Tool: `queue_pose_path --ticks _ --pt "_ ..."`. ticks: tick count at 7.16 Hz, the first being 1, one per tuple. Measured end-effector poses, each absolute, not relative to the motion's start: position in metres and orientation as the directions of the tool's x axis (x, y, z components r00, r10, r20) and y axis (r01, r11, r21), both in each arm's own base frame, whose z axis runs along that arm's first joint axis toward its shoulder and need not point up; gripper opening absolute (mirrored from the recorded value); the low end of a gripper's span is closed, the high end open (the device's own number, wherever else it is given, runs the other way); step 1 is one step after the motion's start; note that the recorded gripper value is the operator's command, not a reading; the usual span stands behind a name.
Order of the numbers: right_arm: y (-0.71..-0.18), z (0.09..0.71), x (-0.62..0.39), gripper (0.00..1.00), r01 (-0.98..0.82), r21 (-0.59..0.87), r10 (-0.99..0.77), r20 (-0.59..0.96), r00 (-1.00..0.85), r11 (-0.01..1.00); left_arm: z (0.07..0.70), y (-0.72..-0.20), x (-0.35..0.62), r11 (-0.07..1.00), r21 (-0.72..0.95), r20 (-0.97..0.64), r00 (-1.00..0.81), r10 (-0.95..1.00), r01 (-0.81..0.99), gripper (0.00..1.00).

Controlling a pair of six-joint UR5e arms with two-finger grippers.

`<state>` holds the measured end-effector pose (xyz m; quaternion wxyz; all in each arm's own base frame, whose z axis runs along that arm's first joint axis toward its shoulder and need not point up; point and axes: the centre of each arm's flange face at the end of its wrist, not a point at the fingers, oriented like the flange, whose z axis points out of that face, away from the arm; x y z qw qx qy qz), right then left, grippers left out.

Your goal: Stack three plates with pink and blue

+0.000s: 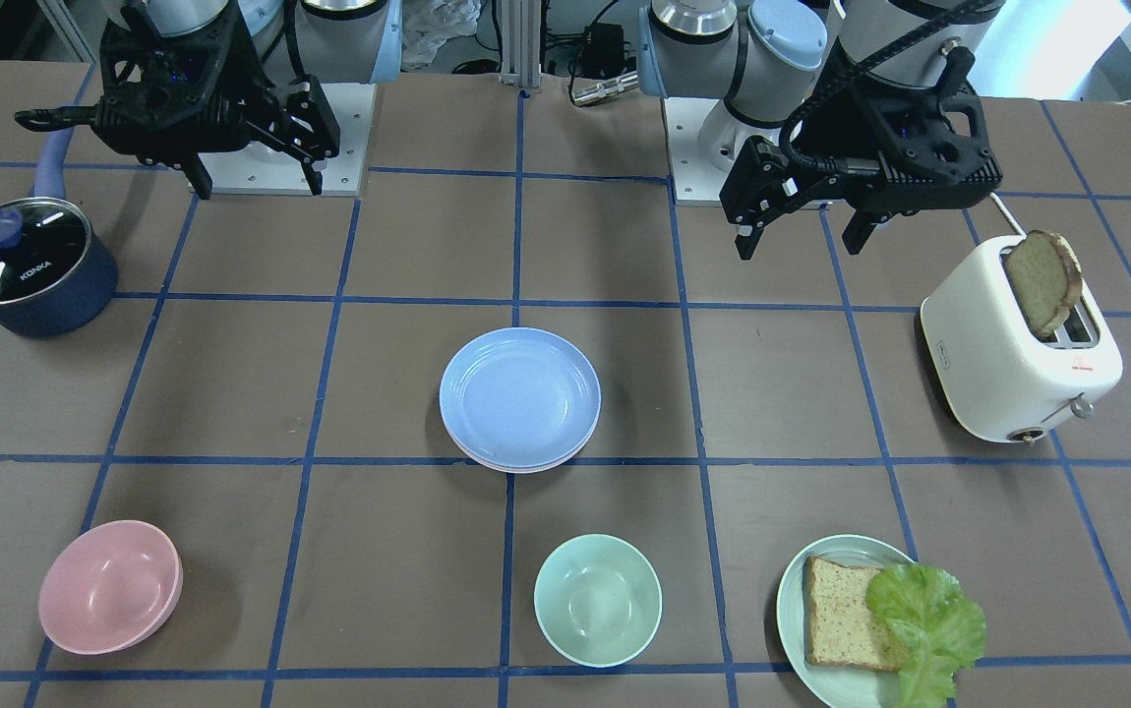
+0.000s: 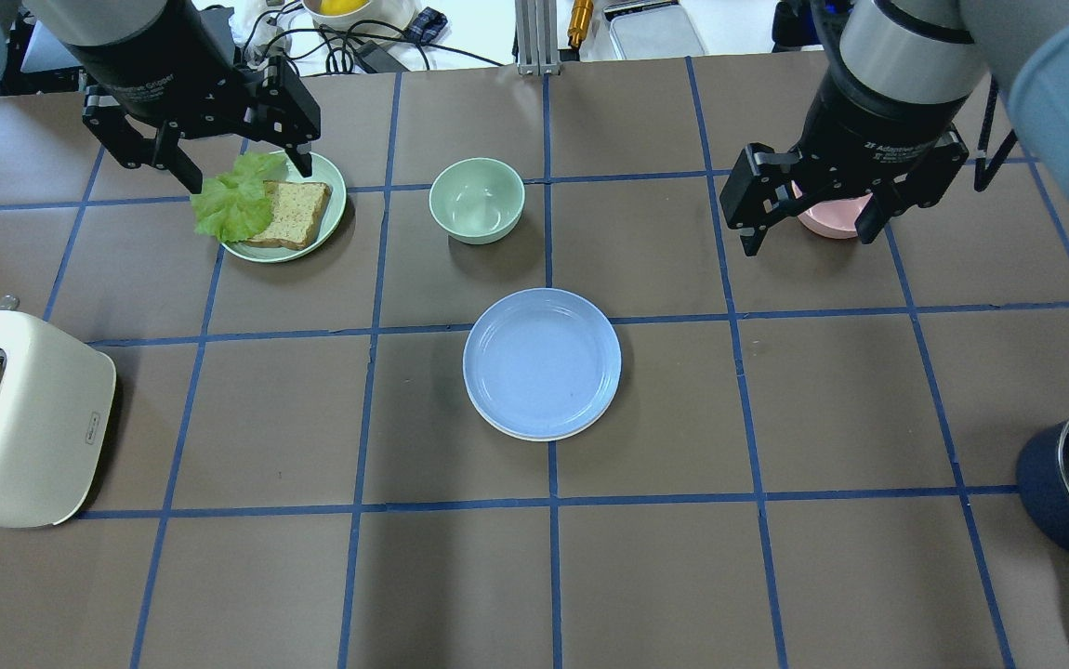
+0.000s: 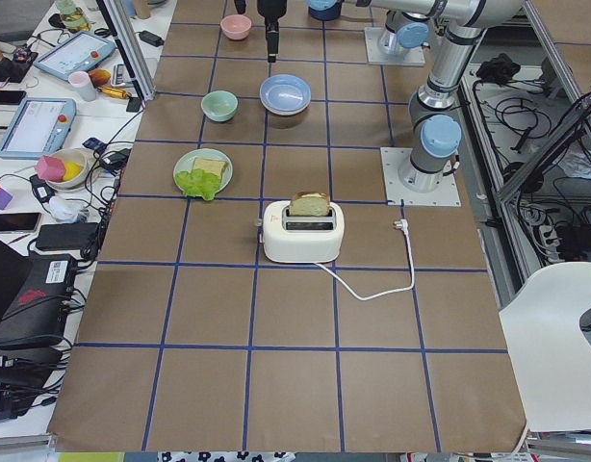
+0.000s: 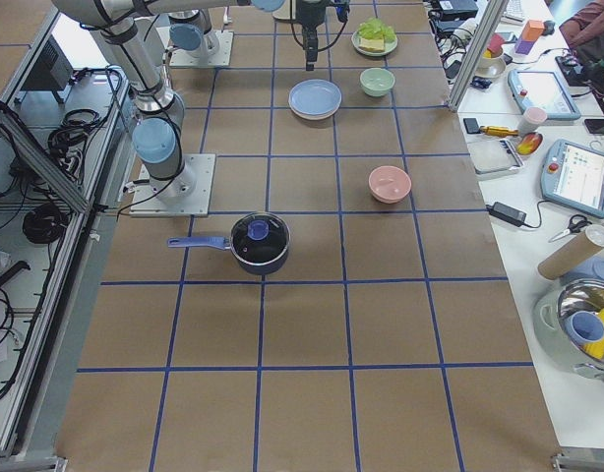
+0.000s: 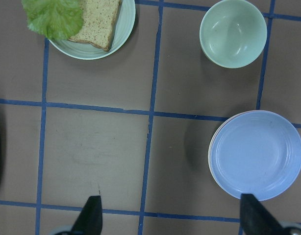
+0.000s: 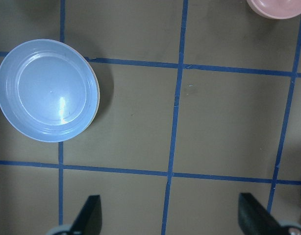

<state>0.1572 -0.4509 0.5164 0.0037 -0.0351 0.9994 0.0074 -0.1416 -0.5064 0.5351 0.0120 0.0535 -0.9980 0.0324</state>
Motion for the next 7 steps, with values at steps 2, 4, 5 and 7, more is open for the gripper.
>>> queue_pose_path --ticks 2,4,5,7 --pt "-0.47 0.521 0.147 0.96 -0.047 0.015 -0.047 -0.004 -0.999 0.999 0.535 -0.506 -0.142 0.992 -0.063 0.028 -0.994 -0.106 -0.108 1.0" --pt "-0.481 0.536 0.147 0.96 -0.042 0.006 -0.042 -0.007 -0.999 0.999 0.535 -0.506 -0.142 0.992 -0.062 0.028 -0.994 -0.106 -0.108 1.0" --pt "-0.482 0.538 0.148 0.96 -0.042 0.005 -0.042 -0.009 -0.999 0.999 0.535 -0.506 -0.142 0.992 -0.062 0.028 -0.994 -0.106 -0.108 1.0" --pt "-0.481 0.538 0.149 0.96 -0.042 0.007 -0.042 -0.009 -0.999 0.999 0.534 -0.506 -0.142 0.992 -0.062 0.028 -0.994 -0.106 -0.108 1.0"
